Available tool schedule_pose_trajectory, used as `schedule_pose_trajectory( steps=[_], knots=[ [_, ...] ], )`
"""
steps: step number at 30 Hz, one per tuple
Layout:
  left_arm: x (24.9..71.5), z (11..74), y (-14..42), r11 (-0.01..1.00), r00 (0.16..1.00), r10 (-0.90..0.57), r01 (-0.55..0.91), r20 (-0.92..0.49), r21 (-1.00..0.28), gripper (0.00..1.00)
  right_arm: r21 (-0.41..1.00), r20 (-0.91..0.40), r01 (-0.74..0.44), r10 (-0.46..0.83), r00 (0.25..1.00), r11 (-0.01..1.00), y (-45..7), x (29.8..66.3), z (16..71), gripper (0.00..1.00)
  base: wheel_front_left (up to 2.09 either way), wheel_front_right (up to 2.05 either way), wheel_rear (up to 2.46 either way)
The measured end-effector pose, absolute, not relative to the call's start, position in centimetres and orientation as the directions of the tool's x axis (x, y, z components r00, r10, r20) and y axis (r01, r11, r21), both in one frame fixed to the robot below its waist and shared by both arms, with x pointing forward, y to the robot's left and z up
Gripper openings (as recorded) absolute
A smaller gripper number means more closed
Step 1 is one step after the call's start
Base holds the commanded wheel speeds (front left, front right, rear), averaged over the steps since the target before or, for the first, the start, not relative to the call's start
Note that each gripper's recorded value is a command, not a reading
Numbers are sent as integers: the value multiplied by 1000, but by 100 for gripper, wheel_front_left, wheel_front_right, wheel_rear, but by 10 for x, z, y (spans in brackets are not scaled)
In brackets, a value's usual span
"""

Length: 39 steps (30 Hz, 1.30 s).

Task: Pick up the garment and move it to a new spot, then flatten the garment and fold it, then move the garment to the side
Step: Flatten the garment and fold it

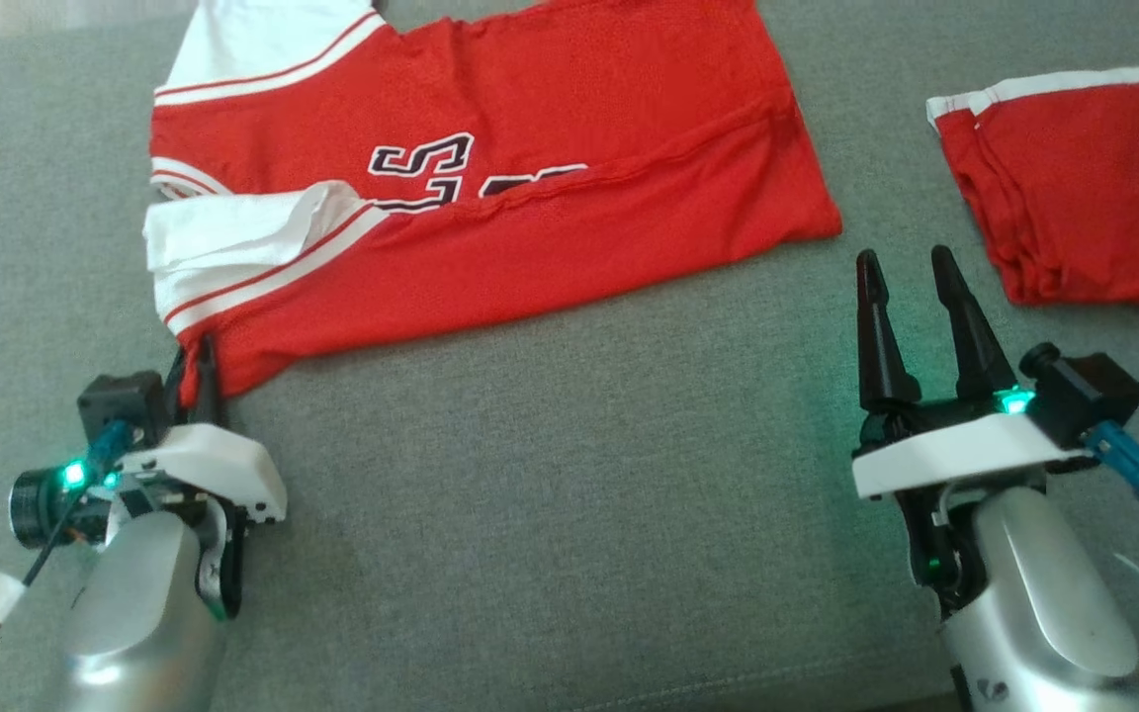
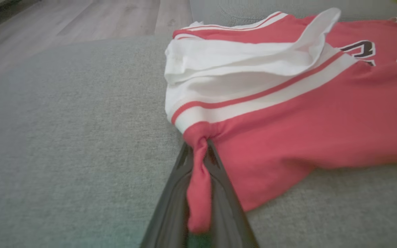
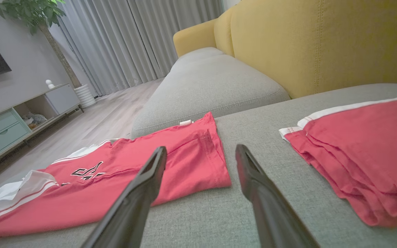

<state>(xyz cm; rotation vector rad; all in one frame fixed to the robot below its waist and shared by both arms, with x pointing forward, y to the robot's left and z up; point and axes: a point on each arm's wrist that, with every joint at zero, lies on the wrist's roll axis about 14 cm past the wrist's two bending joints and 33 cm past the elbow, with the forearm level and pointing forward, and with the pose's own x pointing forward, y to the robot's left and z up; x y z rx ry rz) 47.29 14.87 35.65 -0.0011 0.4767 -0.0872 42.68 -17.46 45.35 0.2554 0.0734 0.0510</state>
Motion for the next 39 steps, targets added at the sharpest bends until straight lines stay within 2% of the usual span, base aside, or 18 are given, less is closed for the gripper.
schedule_pose_trajectory(
  steps=[3,7,16,24,27,28,29,30,39],
  knots=[
    [473,364,150,996,903,-83,82,-422,-21,0,237,-88,-35,57,994,971,-176,424,447,100,0,0,0],
    [481,394,147,995,950,-98,91,-298,-37,0,197,-163,-14,47,986,980,-183,425,432,100,0,0,0],
    [496,464,132,986,985,-165,164,-56,-23,0,127,-334,-9,51,941,992,-188,471,417,100,0,0,0],
    [486,461,124,977,976,-212,212,-55,-14,0,77,-541,-27,65,839,997,-179,478,371,100,0,0,0],
    [484,457,127,979,976,-206,205,-68,-11,0,44,-565,-50,66,823,998,-177,485,368,100,0,0,0],
    [484,455,128,979,976,-204,204,-73,-7,0,34,-570,-56,66,819,998,-177,488,368,76,0,0,0],
    [483,454,129,979,976,-205,205,-77,-6,0,25,-574,-63,66,816,998,-176,491,368,30,0,0,0],
    [483,452,130,979,976,-204,204,-83,-5,0,16,-577,-68,64,814,998,-176,492,368,0,0,0,0],
    [471,441,136,980,971,-191,196,-143,18,0,15,-563,-44,45,825,999,-184,477,374,0,0,0,0]
  ],
)
